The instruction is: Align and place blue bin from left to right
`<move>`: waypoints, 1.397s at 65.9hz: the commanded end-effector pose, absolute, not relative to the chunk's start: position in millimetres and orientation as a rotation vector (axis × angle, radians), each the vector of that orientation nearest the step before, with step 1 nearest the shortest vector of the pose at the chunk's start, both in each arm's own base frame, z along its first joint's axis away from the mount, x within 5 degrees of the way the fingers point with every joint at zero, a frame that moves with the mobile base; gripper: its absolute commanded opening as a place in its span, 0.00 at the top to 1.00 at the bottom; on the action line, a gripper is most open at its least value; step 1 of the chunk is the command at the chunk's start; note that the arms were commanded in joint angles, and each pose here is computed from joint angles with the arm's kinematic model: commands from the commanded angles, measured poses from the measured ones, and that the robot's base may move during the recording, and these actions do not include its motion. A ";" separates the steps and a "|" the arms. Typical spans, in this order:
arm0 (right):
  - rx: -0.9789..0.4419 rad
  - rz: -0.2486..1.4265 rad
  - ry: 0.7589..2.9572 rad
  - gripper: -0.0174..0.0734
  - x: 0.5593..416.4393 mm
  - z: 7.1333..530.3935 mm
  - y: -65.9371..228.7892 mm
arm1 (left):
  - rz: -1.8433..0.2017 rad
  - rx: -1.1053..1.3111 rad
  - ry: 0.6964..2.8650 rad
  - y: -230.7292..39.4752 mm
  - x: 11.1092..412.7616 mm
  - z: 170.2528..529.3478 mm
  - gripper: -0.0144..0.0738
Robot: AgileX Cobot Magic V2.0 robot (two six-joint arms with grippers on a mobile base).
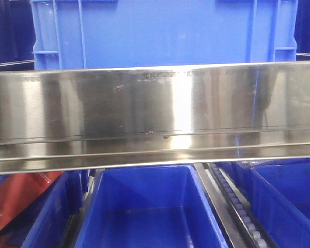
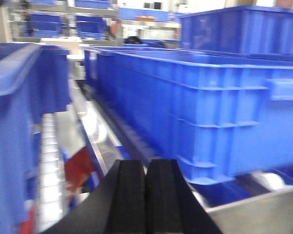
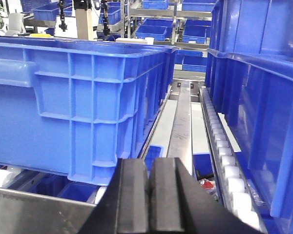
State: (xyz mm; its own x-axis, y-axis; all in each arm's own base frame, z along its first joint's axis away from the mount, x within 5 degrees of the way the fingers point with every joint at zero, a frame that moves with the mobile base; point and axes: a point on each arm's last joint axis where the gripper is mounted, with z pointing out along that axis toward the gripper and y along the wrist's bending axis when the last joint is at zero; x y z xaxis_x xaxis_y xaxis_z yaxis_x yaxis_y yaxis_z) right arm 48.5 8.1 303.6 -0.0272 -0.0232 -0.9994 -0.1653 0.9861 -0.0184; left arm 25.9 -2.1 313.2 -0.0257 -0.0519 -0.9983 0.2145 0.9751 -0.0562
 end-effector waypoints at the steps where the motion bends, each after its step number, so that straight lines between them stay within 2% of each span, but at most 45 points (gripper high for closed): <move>1: -0.148 0.098 1.568 0.99 48.3 305.4 7.5 | -0.185 0.075 1.576 -1.4 25.9 311.6 0.96; 9: -0.148 0.098 1.568 0.99 48.3 305.4 7.5 | -0.127 -0.008 1.563 -0.6 30.9 296.1 0.96; 34: -0.148 0.098 1.568 0.99 48.3 305.4 7.5 | -0.029 -0.065 1.520 1.3 56.4 209.8 0.96; 92: -0.148 0.098 1.566 0.99 48.3 305.6 7.5 | -0.021 -0.055 1.512 1.3 56.3 210.5 0.96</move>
State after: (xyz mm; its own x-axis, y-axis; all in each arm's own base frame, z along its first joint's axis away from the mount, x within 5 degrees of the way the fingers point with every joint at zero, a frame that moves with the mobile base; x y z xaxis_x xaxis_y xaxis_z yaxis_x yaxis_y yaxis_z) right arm 48.5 8.1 303.6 -0.0272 -0.0232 -0.9994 -0.1653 0.9861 -0.0184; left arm 56.9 1.1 208.0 0.0331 -0.0583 -0.9977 -0.0191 0.9981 -0.0589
